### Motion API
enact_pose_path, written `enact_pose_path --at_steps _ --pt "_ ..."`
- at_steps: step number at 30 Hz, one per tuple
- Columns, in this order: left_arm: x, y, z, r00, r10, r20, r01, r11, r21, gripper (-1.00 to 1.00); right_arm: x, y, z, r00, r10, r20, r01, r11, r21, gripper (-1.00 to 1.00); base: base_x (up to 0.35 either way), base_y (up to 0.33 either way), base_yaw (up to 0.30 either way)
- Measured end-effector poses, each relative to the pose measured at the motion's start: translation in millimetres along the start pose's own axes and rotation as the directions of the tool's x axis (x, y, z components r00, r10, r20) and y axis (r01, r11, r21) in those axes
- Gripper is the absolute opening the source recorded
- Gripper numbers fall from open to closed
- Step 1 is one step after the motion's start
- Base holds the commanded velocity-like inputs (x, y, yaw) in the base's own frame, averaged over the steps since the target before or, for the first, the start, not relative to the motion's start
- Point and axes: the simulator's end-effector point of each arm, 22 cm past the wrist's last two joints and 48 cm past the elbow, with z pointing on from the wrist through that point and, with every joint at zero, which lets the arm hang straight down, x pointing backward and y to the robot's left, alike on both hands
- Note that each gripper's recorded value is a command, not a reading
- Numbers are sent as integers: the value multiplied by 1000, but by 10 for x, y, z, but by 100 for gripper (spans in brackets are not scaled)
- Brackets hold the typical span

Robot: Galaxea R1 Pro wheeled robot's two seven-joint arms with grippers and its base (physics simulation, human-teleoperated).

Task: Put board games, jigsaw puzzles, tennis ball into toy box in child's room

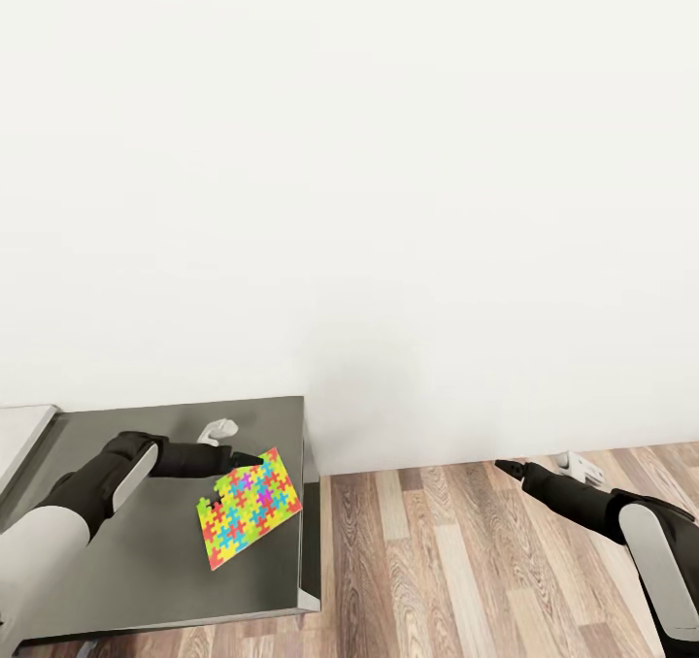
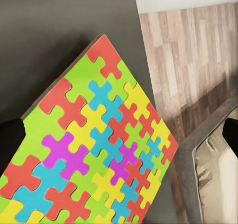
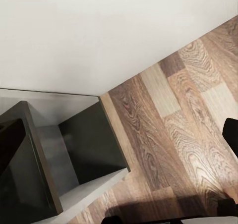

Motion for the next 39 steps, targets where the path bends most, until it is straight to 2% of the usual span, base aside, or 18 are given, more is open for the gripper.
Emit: enact_pose_path --at_steps 16,25,31,33,36,39 --pt "13 -65 49 1000 3 -6 -3 1000 15 100 0 1 0 1000 0 0 0 1000 0 100 -17 -16 0" --pt "105 -118 104 998 24 -51 -24 1000 9 100 2 1 -3 1000 1 0 -1 1000 -1 100 -3 -3 0" --pt "57 -88 94 995 68 -75 -73 995 -65 100 4 -2 2 1000 1 -1 -1 1000 0 100 0 0 0" --pt "20 -20 82 994 79 -76 -88 989 -119 100 3 -4 1 1000 1 -1 -1 1000 0 100 0 0 0" --pt "-10 20 52 993 86 -79 -98 982 -162 100 2 -5 1 1000 0 -1 0 1000 0 100 0 0 0" --pt "5 20 43 993 88 -83 -101 980 -173 100 1 -5 1 1000 0 -1 0 1000 0 100 0 0 0"
